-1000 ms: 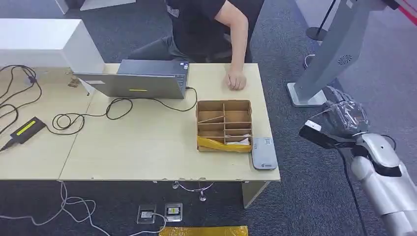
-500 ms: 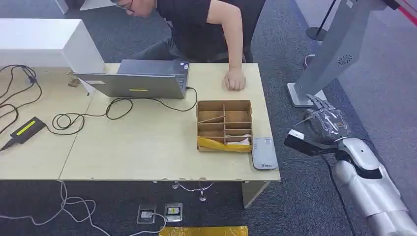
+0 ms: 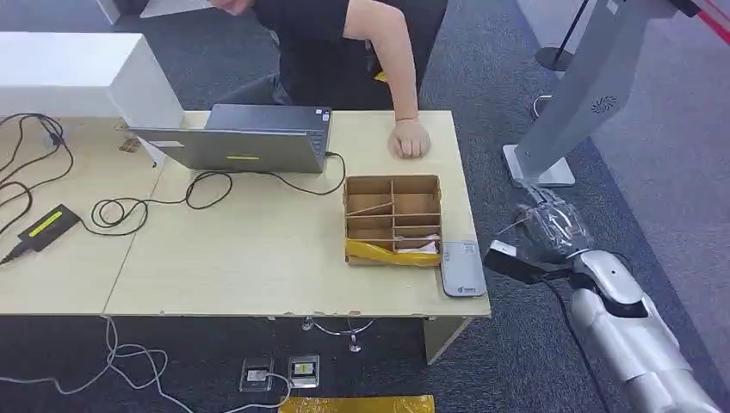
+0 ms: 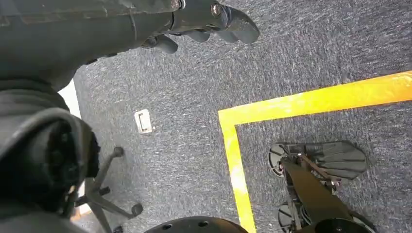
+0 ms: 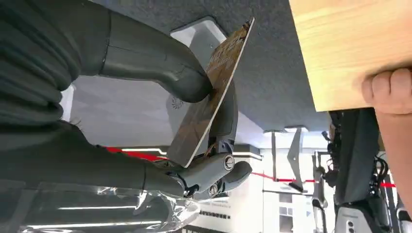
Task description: Pass the card to the sensor for recognition and then transmit it.
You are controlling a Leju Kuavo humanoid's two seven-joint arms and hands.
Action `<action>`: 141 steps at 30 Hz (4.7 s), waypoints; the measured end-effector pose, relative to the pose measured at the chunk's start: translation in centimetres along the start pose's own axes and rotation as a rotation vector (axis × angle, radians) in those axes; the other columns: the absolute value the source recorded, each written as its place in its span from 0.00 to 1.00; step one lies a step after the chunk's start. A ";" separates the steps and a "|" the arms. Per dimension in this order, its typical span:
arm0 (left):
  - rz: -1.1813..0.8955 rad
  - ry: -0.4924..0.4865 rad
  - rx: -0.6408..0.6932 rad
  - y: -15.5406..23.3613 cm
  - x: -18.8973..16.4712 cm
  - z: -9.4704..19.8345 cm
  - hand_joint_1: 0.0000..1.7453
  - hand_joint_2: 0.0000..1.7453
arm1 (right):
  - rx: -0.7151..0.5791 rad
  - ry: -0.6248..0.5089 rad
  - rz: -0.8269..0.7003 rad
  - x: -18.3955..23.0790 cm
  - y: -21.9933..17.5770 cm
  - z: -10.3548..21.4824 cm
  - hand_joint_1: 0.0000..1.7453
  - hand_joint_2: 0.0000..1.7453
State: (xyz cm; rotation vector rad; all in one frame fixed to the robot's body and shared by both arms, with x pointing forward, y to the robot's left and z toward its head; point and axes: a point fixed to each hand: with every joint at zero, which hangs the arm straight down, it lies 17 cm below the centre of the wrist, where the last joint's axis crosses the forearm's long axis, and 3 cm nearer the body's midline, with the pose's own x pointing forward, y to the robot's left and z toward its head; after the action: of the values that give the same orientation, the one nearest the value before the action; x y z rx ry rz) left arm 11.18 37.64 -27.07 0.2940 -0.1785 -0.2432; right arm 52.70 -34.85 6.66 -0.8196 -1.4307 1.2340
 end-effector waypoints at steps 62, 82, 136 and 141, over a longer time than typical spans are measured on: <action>0.005 0.049 0.029 1.1 -1.0 -0.1 0.00 0.00 | 0.175 -0.129 -0.063 9.1 9.2 5.3 1.00 1.00; 0.010 0.058 0.029 1.0 -1.1 -0.1 0.00 0.00 | 0.175 -0.172 -0.057 10.5 8.8 4.8 1.00 1.00; 0.016 0.030 -0.010 -0.8 -0.1 0.1 0.00 0.00 | -0.355 -0.254 0.387 13.9 -23.1 -8.2 1.00 1.00; 0.007 0.019 -0.012 -0.9 0.1 0.2 0.00 0.00 | -0.362 -0.280 0.353 15.6 -22.7 -8.8 1.00 1.00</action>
State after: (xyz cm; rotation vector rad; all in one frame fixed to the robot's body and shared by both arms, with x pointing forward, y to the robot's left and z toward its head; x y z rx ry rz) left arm 11.07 36.72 -27.19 0.2832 -0.1594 -0.2347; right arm 60.32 -23.41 32.07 -1.2226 -1.8248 1.4153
